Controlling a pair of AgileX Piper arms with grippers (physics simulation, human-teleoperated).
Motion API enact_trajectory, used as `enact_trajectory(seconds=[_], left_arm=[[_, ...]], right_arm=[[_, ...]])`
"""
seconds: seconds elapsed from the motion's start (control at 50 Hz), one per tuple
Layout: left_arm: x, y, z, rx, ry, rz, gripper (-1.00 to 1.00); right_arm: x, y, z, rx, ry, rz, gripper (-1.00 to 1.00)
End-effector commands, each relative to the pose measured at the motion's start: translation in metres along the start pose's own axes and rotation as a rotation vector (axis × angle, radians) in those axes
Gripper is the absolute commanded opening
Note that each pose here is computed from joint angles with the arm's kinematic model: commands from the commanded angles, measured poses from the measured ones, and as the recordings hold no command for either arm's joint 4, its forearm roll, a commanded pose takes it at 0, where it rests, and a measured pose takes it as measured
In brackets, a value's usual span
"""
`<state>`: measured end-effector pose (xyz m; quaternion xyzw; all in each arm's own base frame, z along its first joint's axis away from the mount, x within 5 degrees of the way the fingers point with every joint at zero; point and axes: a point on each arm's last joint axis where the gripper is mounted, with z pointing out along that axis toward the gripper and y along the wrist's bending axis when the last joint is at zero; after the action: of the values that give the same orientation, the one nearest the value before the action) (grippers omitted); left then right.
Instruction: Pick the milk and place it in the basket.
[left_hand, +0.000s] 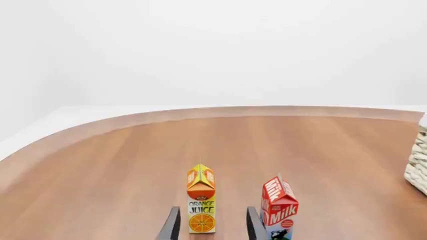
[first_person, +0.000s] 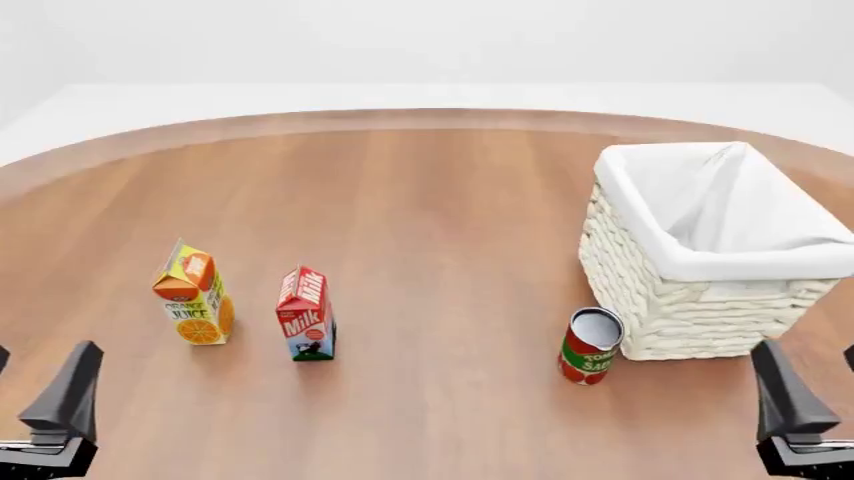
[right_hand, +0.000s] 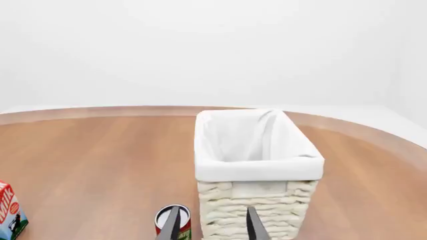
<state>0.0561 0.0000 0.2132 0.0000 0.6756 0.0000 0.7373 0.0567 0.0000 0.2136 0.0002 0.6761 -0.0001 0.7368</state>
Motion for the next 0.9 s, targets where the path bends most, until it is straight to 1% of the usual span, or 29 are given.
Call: enact_trajectory(seconds=[0.02,0.22,0.26,0.34,0.4,0.5,0.6,0.64,0.66,0.7,0.72,0.74,0.76,0.86,0.88,0.9], left_arm=[[0.000,0.000,0.000,0.000,0.000,0.000,1.00],[0.000,0.000,0.000,0.000,0.000,0.000,1.00],[0.000,0.000,0.000,0.000,0.000,0.000,1.00],[0.000,0.000,0.000,0.000,0.000,0.000,1.00],[0.000,0.000,0.000,0.000,0.000,0.000,1.00],[0.000,0.000,0.000,0.000,0.000,0.000,1.00],[0.000,0.000,0.000,0.000,0.000,0.000,1.00],[0.000,0.000,0.000,0.000,0.000,0.000,1.00],[0.000,0.000,0.000,0.000,0.000,0.000,1.00],[0.000,0.000,0.000,0.000,0.000,0.000,1.00],[0.000,0.000,0.000,0.000,0.000,0.000,1.00],[0.000,0.000,0.000,0.000,0.000,0.000,1.00],[0.000,0.000,0.000,0.000,0.000,0.000,1.00],[0.000,0.000,0.000,0.000,0.000,0.000,1.00],[0.000,0.000,0.000,0.000,0.000,0.000,1.00],[0.000,0.000,0.000,0.000,0.000,0.000,1.00]], right_arm=[[-0.001,0.000,0.002,0.002,0.002,0.001,1.00],[-0.001,0.000,0.003,0.003,0.002,-0.001,1.00],[-0.004,0.000,0.000,0.007,-0.009,-0.019,1.00],[-0.006,0.000,-0.001,0.009,-0.015,-0.010,1.00],[-0.010,0.000,-0.001,0.009,-0.028,-0.014,1.00],[-0.015,0.000,-0.001,0.006,-0.029,-0.019,1.00],[-0.017,0.000,0.005,-0.005,0.002,-0.038,1.00],[-0.017,0.000,0.013,0.005,0.037,-0.035,1.00],[-0.019,0.000,0.012,0.001,0.030,-0.046,1.00],[-0.021,0.001,0.012,-0.009,0.039,-0.046,1.00],[-0.022,0.001,0.014,-0.014,0.049,-0.043,1.00],[-0.022,0.002,0.018,-0.027,0.076,-0.045,1.00],[-0.025,0.002,0.021,-0.027,0.086,-0.041,1.00],[-0.046,0.006,0.029,-0.077,0.091,-0.017,1.00],[-0.053,0.007,0.030,-0.081,0.089,-0.008,1.00],[-0.058,0.007,0.029,-0.081,0.085,0.016,1.00]])
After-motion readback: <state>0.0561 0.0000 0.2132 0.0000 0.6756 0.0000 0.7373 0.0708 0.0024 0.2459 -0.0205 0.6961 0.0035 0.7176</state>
